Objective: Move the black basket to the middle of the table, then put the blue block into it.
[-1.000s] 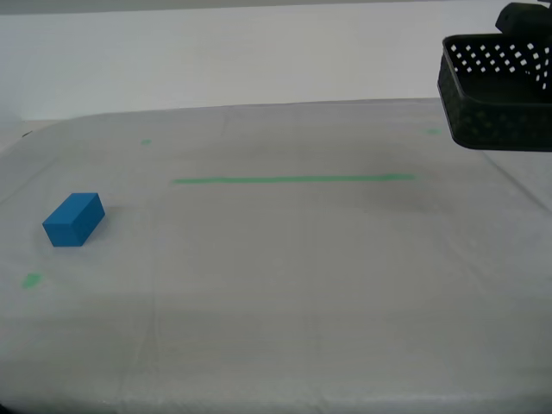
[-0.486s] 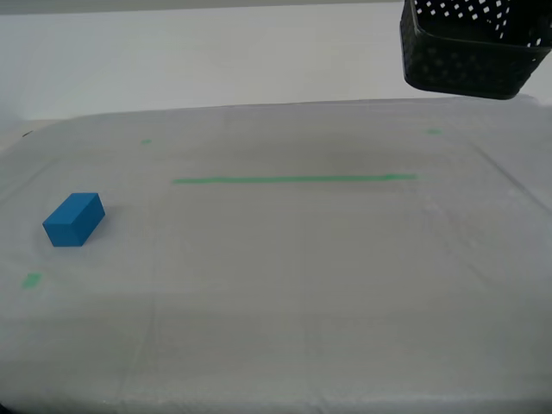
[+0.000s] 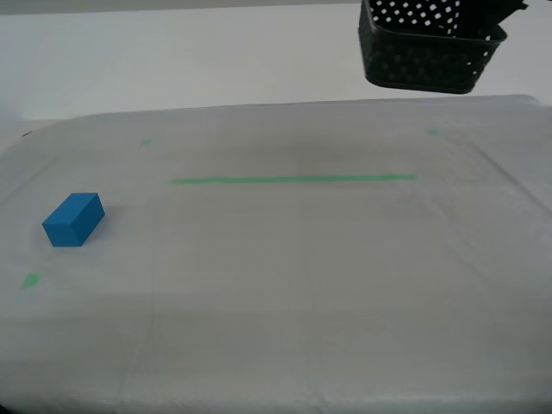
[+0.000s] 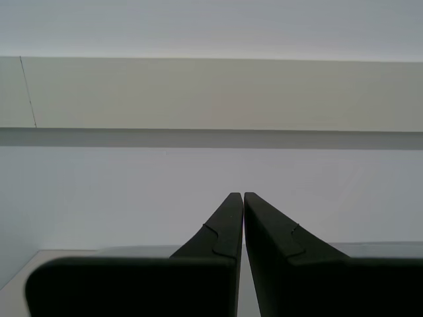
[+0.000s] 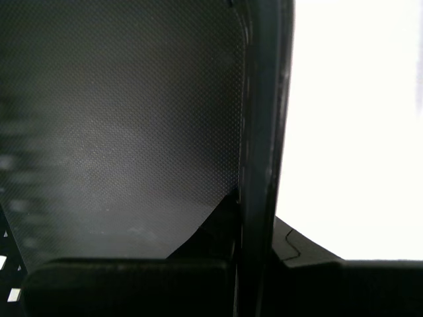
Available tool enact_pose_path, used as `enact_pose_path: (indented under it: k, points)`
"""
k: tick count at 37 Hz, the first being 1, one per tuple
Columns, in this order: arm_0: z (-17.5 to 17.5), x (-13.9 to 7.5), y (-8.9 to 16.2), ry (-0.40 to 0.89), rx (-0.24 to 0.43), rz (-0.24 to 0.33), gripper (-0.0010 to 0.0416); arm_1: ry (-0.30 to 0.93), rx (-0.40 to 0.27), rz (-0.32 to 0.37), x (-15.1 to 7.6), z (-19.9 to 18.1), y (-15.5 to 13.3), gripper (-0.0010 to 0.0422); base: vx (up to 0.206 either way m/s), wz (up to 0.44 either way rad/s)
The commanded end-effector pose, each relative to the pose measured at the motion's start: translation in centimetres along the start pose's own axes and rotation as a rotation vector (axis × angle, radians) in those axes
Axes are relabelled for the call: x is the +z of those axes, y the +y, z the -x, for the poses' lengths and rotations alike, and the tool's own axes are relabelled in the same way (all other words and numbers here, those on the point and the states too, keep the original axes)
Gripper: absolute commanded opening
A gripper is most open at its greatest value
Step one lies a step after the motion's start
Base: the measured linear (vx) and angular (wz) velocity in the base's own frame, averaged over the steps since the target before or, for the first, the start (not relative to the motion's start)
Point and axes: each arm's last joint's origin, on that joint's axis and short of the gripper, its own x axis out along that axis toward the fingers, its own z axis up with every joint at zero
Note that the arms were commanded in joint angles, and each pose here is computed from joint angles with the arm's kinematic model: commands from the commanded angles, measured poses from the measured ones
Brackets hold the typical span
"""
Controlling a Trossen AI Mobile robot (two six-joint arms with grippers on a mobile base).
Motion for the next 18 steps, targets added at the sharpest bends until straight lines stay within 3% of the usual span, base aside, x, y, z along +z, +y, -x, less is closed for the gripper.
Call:
enact_pose_path:
  k: [1,18]
  points:
    - [-0.7,0.7,1.3,0.006,0.01,0.017,-0.0001,-0.006,0.001,-0.001,0.1,0.0,0.0,0.0,0.0,0.0]
    - [-5.5,3.4,7.1,0.059,0.027,0.092,-0.0001,-0.006,0.001,-0.001,0.1,0.0,0.0,0.0,0.0,0.0]
